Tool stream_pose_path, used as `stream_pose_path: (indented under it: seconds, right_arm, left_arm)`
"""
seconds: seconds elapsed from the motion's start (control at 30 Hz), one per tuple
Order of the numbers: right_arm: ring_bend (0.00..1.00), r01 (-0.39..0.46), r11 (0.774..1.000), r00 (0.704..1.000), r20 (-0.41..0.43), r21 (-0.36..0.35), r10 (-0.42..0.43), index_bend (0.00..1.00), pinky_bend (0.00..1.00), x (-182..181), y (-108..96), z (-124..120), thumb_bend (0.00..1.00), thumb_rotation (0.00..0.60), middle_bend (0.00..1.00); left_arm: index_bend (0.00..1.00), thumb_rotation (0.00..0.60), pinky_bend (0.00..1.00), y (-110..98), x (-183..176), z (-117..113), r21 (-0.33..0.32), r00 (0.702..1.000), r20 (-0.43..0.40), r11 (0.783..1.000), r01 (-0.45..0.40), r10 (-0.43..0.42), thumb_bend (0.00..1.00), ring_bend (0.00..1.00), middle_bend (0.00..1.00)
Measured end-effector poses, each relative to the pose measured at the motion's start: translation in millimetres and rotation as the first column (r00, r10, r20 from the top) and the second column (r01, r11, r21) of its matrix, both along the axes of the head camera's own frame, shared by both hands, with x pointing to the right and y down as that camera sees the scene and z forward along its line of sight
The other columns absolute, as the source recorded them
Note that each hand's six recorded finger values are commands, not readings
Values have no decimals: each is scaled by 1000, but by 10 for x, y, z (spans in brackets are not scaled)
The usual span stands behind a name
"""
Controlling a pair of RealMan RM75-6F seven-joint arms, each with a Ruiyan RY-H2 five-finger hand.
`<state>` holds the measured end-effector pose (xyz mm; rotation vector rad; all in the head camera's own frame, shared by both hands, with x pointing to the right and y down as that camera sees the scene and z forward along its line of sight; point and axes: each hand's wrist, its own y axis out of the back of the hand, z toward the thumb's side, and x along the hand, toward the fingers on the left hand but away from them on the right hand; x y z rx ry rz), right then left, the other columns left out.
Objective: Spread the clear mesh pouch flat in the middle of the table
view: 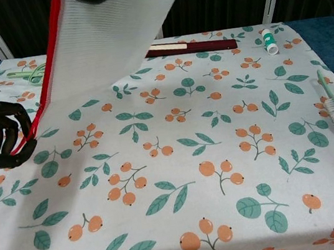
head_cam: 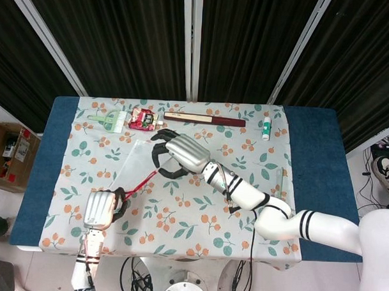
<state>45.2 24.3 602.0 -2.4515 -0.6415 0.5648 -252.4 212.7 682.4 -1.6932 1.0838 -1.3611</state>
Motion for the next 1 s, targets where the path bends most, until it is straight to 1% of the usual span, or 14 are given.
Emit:
stream_pose_path:
  seconds: [0.2, 0.37, 0.47, 0.7, 1.0]
  right_arm:
    - [168, 9, 1000, 998, -56, -18, -10, 1000, 110, 294, 136, 131, 395, 600, 454]
    - [172, 10, 1000, 996, -86, -28, -12, 1000, 110, 531, 204, 183, 395, 600, 457]
    - [176, 1, 1000, 996, -89, -16, -3, 1000, 110, 645, 204, 169, 395, 600, 458]
    - [176, -14, 1000, 994, -104, 2, 14, 1000, 111, 867, 195, 117, 395, 600, 459]
    - [176, -81, 997, 991, -110, 1, 80, 1000, 112, 1208, 166, 97, 395, 600, 459]
  left_arm:
    - [761, 600, 739, -9, 18, 151, -38, 997, 53, 998, -59, 61, 426, 715, 768]
    - [761, 600, 739, -72, -32, 252, -64, 991, 103, 995, -77, 83, 428, 715, 768]
    - [761, 600, 739, -130, -106, 309, -82, 987, 137, 994, -71, 82, 429, 714, 767]
    - [761, 600, 739, -261, -281, 379, -97, 977, 202, 994, -44, 63, 431, 714, 767]
    - [761, 600, 738, -292, -408, 407, -110, 967, 248, 993, -29, 55, 429, 709, 763]
